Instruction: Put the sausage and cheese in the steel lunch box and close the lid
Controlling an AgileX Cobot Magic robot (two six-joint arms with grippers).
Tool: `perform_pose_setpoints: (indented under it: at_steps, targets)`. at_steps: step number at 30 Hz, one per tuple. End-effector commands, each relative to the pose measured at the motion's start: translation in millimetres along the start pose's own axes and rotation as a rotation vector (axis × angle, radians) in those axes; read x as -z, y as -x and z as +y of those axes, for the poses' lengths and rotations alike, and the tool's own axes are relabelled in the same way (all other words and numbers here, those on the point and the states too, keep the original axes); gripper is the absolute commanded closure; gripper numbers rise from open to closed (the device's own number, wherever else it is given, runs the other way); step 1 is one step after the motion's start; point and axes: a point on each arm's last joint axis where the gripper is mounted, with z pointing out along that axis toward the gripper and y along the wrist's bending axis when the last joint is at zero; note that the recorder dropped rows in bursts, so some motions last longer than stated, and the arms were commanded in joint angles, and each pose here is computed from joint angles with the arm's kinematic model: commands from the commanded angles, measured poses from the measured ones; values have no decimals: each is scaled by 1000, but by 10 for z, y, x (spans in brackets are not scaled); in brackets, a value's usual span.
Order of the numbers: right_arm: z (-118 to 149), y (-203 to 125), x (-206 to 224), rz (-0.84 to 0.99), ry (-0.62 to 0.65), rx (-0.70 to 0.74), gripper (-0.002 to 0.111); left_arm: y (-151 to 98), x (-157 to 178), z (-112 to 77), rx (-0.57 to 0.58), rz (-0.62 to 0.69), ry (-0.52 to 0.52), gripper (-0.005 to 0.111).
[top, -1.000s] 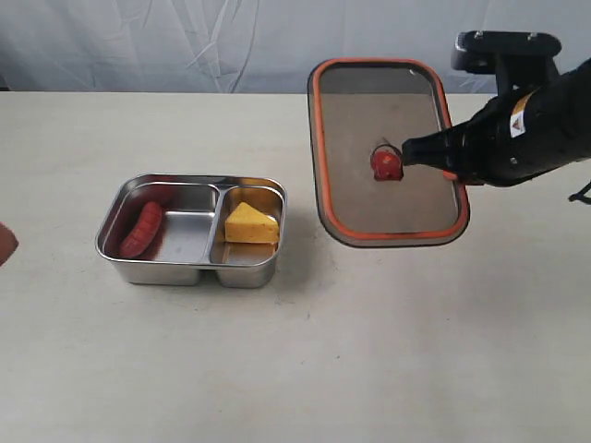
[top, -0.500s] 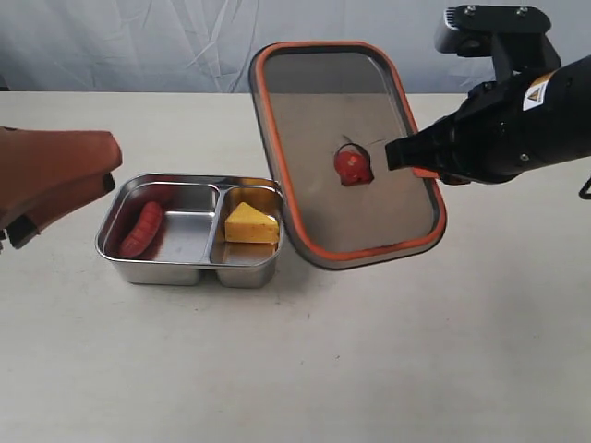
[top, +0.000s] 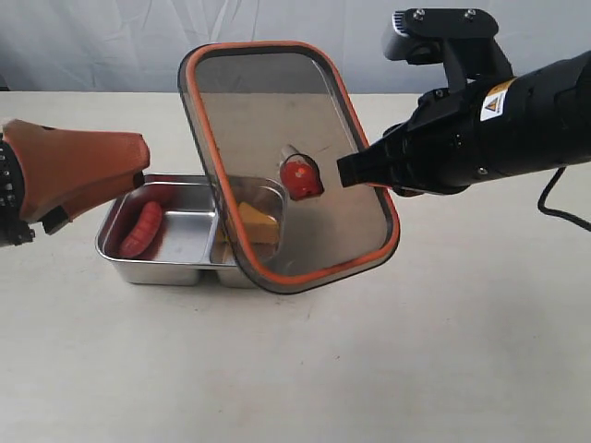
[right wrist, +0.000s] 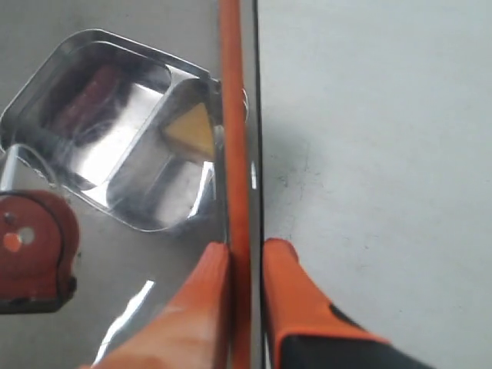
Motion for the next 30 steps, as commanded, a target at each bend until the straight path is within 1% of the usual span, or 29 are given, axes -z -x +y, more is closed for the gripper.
perform_pose_setpoints:
  at_steps: [1, 5, 12, 24, 30]
  targets:
    - [23, 27, 17, -28, 15, -17, 109, 43, 0, 12, -21, -29, 18, 54]
    - [39, 15, 17, -16, 27, -33, 109, 47, 0, 22, -23, -33, 28, 54]
    - [240, -1, 7, -34, 75, 26, 109, 53, 0, 22, -24, -35, 31, 54]
    - [415, -15, 19, -37, 126, 54, 109, 118, -5, -7, -67, -49, 37, 54]
    - [444, -20, 15, -37, 136, 51, 109, 127, -4, 4, -66, -56, 52, 56]
